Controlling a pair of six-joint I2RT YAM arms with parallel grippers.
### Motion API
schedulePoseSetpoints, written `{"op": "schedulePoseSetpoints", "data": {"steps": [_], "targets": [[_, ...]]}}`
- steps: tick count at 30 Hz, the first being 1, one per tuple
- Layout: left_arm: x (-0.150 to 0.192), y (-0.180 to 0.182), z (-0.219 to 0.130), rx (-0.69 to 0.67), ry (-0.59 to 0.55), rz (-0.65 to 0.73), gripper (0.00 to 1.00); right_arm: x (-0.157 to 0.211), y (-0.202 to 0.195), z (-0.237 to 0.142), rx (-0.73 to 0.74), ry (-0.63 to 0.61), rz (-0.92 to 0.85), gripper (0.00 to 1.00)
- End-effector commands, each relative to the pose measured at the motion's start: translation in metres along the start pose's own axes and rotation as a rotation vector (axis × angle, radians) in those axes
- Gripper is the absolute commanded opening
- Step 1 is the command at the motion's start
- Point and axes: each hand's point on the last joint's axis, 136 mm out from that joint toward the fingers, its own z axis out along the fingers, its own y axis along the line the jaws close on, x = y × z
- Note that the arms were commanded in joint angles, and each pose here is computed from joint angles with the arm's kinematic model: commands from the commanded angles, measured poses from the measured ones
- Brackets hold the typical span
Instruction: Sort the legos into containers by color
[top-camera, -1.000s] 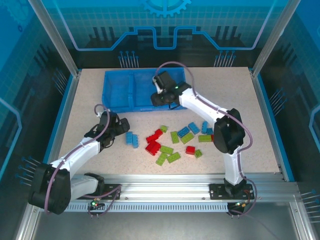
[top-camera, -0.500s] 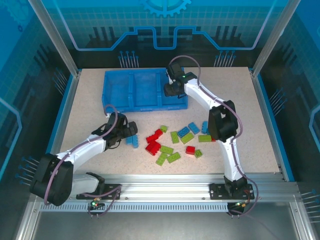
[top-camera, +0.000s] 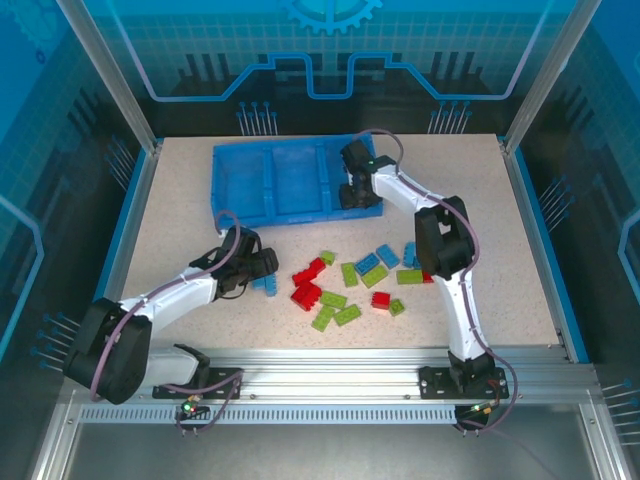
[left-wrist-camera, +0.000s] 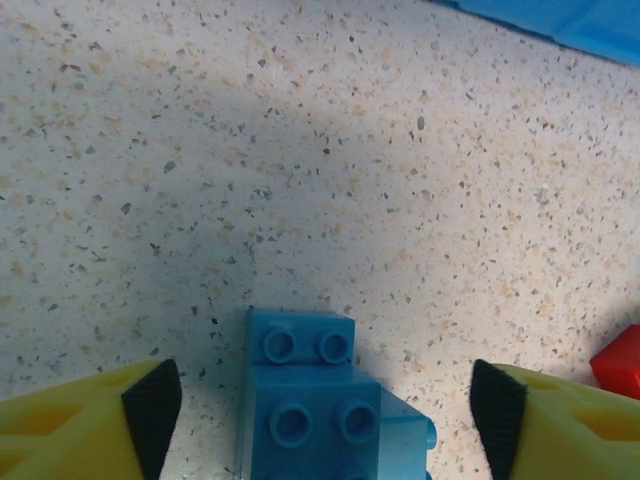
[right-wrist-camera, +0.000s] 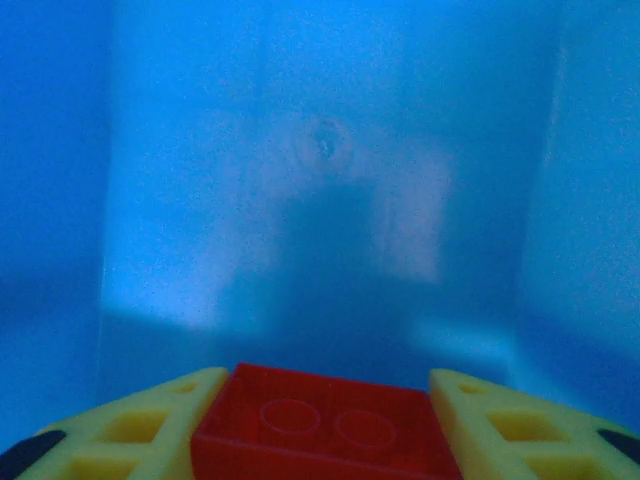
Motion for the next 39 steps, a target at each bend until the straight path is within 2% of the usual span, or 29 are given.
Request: {"op": "schedulePoseSetpoints", "data": {"steps": [1,4,9,11,13,18,27,34,39], "targets": [[0.004,-0.004,0.0,0.005,0.023,-0.001,0.78,0.009,-0.027,-0.019,0.05,0.002,-0.002,0.52],[0.007,-0.002,0.0,-0.002,0.029,0.004,0.76,0.021,-0.036,-0.018,0.059,0.02,0.005,0.55],[0.008,-0.001,-0.004,0.001,0.018,0.003,0.66,0.026,-0.042,-0.024,0.062,0.01,0.017,0.64],[0.007,-0.002,-0.007,0.005,0.011,0.005,0.64,0.028,-0.042,-0.027,0.059,0.007,0.016,0.7],[0.01,-0.001,-0.007,0.004,0.017,0.007,0.62,0.033,-0.042,-0.031,0.057,0.005,0.019,0.8],[0.017,0.002,-0.004,-0.003,0.036,0.004,0.58,0.039,-0.042,-0.041,0.054,-0.014,0.024,0.87],[0.02,0.008,-0.003,-0.018,0.035,0.005,0.54,0.023,-0.032,-0.073,-0.012,-0.088,0.052,0.92],[0.018,0.003,-0.003,0.005,0.024,0.0,0.37,0.011,-0.024,-0.093,-0.048,-0.136,0.063,0.92],[0.015,0.002,-0.006,0.007,0.017,0.002,0.34,0.013,-0.025,-0.086,-0.041,-0.121,0.057,0.93]]}}
